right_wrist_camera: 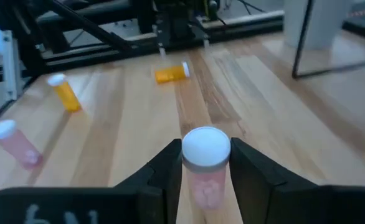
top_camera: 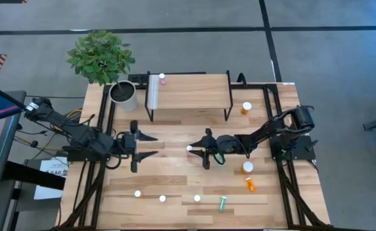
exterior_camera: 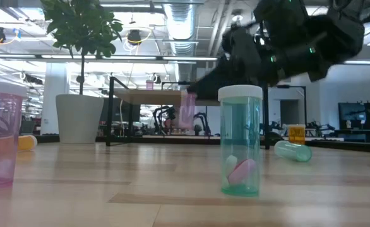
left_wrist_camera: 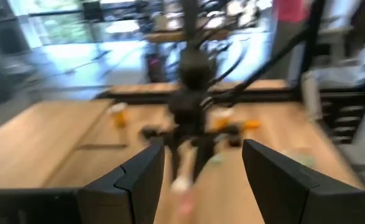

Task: Pick and place medicine bottles onto shelf by color
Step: Put the top pink pill bottle aligned with the other pink pill bottle on the shelf

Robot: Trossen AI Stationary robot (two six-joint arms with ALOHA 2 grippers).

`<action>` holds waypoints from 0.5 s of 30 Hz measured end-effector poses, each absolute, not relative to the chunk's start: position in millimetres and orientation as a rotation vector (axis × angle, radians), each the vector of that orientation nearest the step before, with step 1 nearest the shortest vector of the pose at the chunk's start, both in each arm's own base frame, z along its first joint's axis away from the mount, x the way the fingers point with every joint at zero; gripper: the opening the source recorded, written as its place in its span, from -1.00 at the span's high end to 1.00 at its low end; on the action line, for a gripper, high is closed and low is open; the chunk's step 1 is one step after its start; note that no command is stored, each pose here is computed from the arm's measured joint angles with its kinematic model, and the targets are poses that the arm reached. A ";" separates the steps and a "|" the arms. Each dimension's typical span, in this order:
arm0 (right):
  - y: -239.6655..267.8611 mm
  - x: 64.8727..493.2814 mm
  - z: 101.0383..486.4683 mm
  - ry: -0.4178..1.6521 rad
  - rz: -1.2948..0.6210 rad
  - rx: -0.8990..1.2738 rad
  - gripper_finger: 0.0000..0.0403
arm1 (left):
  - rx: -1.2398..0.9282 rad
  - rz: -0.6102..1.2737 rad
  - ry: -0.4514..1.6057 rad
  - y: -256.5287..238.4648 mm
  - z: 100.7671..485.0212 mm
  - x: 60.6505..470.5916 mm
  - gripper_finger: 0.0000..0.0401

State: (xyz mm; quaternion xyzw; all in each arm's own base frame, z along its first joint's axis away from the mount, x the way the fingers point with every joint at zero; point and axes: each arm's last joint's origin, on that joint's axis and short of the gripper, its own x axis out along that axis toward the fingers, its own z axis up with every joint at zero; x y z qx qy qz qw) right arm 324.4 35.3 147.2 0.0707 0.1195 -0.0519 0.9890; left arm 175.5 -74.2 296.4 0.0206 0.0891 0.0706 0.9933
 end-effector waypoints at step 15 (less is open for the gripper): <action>-22.8 361.8 268.6 0.179 -0.137 -0.036 0.33 | -0.059 0.050 -0.074 -43.2 245.5 121.7 -0.03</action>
